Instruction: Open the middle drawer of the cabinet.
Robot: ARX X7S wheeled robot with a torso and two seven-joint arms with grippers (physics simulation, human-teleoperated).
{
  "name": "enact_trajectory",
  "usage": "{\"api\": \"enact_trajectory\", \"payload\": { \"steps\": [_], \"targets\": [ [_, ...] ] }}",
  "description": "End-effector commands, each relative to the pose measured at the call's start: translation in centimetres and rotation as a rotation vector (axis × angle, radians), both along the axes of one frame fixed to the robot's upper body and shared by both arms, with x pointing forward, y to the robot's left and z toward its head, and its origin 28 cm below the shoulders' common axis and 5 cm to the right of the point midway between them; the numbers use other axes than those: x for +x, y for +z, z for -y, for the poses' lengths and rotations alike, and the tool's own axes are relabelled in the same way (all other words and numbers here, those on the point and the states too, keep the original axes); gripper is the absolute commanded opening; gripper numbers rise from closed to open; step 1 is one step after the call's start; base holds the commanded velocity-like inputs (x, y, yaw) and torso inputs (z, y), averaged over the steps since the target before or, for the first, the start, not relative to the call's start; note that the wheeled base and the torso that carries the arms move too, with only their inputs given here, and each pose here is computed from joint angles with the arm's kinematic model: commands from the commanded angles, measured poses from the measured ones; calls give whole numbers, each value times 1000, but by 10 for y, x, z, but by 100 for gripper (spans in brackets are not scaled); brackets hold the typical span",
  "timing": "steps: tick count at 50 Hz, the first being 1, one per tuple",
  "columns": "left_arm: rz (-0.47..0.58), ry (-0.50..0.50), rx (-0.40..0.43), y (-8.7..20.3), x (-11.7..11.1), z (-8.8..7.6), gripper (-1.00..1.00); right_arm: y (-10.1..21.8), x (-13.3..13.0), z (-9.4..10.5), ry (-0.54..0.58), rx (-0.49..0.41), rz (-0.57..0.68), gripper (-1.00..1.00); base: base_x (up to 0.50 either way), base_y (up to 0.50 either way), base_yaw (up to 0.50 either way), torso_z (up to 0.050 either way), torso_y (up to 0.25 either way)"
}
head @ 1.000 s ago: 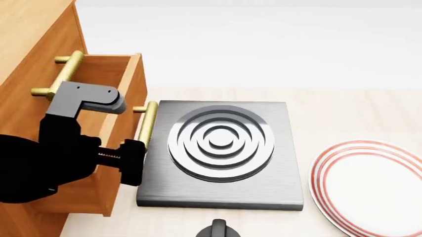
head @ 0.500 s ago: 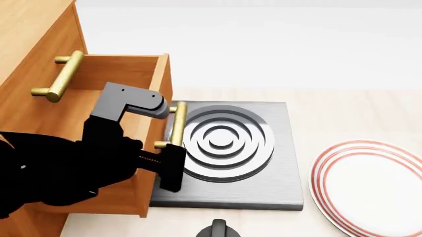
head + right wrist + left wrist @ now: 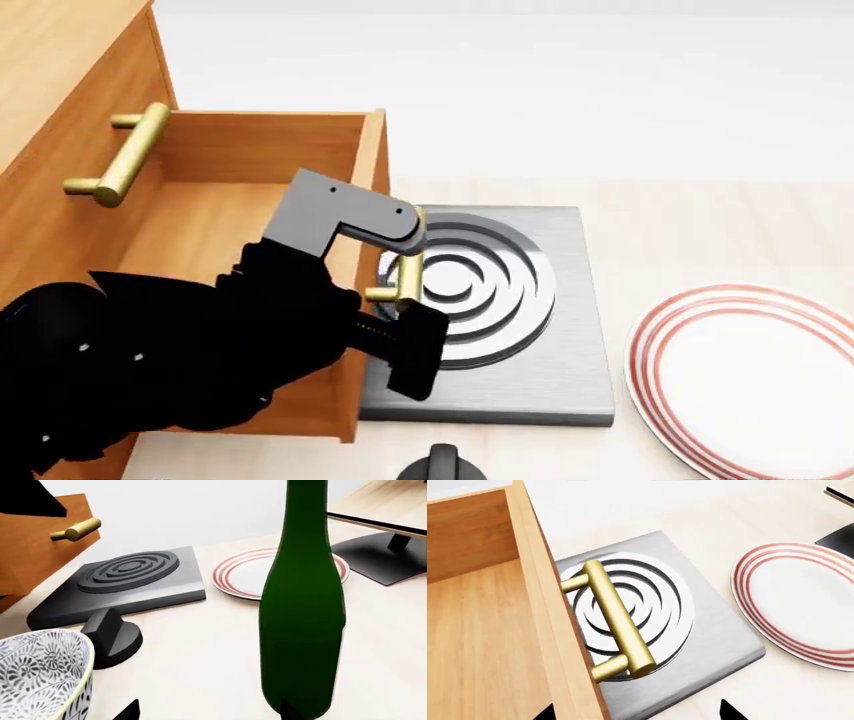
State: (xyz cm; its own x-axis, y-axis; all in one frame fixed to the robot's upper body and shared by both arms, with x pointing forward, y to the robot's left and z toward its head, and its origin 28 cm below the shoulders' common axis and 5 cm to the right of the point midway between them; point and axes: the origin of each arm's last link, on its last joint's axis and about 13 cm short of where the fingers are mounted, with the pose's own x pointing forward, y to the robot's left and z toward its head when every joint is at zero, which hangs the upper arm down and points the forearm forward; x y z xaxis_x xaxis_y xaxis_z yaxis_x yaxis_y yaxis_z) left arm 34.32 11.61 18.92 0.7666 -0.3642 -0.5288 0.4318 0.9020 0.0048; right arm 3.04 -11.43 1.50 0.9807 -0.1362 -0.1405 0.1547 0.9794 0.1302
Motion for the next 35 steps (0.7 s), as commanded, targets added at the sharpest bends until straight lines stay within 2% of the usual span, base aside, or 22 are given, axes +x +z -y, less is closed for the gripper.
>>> {"api": "enact_trajectory", "payload": {
  "steps": [1, 15, 23, 27, 30, 31, 33, 35],
  "targets": [
    [-193, -138, -58, -38, -18, 27, 100, 1, 0, 0, 1, 0, 5, 100, 0, 0, -3, 0, -9],
    [-203, -213, -69, -41, -27, 55, 100, 1, 0, 1, -2, 1, 5, 100, 12, -5, -10, 0, -10],
    [-210, -237, -67, -43, -33, 61, 100, 1, 0, 1, -2, -1, 6, 100, 17, -11, -21, 0, -12],
    [-208, -233, -67, -43, -31, 60, 100, 1, 1, 1, -1, 0, 5, 100, 18, -13, -23, 0, -12],
    [-132, -194, -50, -42, -28, 58, 100, 1, 1, 1, 0, -1, 4, 100, 19, -13, -23, 0, -12],
    [-132, -192, -76, -40, -27, 57, 100, 0, 1, 1, 0, 1, 4, 100, 20, -13, -23, 0, -12],
    [-37, -131, -55, -35, -22, 55, 100, 1, 1, 1, -1, 0, 4, 100, 21, -13, -24, 0, -12],
    [-19, -125, -72, -33, -21, 54, 100, 0, 1, 1, -1, 0, 3, 100, 23, -14, -25, 0, -12]
  ]
}}
